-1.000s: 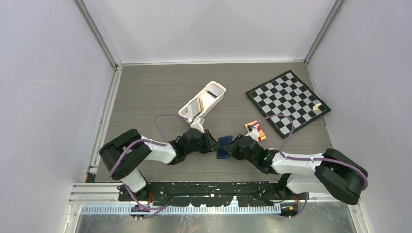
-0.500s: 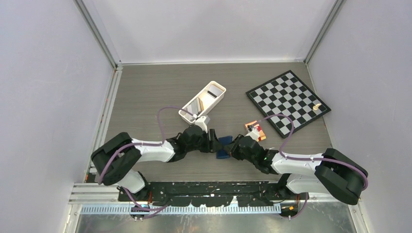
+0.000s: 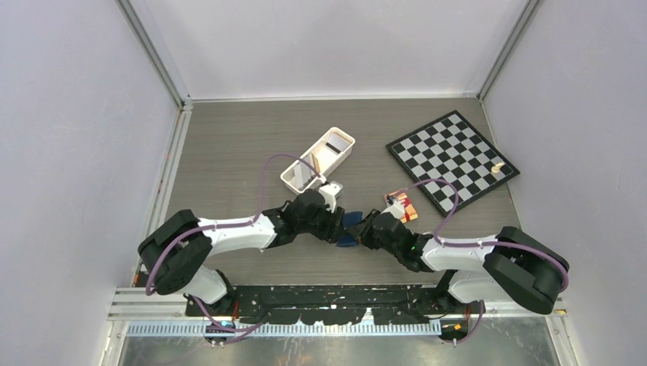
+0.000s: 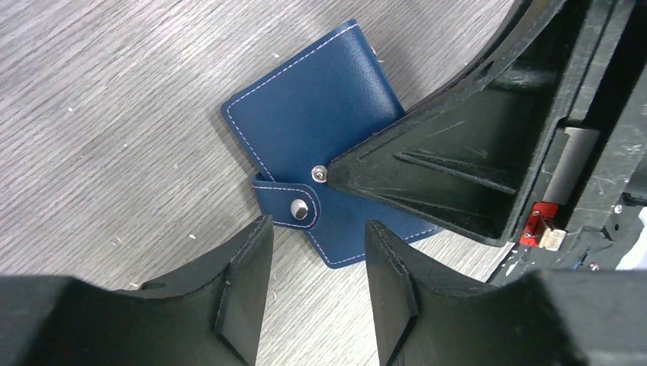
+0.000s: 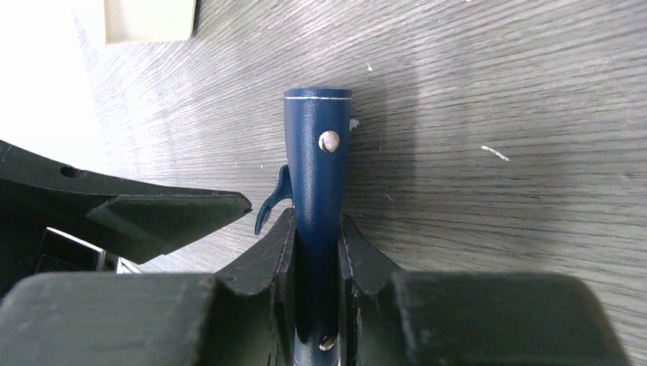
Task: Put the credit cards into the card holder
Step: Close the card holder at the center of the board.
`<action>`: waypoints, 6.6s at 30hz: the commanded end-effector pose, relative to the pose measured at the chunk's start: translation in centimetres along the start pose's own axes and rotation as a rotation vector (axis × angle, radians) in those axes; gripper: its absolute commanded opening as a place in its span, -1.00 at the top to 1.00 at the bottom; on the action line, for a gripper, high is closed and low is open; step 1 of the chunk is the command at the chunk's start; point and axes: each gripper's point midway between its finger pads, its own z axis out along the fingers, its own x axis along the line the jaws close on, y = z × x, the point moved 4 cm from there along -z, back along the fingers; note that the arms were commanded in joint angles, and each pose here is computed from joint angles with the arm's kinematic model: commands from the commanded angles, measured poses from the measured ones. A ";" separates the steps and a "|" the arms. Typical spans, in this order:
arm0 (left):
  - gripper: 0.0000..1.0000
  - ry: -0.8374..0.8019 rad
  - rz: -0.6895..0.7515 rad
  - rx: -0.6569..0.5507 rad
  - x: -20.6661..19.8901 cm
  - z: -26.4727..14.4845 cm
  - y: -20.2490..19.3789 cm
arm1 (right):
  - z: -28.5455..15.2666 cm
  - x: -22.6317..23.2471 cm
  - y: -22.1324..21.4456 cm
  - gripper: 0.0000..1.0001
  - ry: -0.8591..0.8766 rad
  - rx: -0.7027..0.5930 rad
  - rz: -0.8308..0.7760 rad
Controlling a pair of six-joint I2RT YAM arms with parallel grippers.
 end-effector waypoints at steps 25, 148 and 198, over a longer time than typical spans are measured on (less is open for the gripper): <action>0.42 0.044 0.086 -0.021 0.1 1.7 2.2 | 0.4 -4.2 -1.1 0.99 -0.164 0.035 -0.077; -0.22 0.271 -0.123 0.037 3.0 -0.3 0.7 | -1.2 -5.7 -1.2 0.98 -0.183 0.034 -0.046; -0.33 -0.027 -0.737 -0.044 -2.1 0.4 -3.7 | -0.6 -1.5 2.1 -0.07 0.011 0.412 -0.219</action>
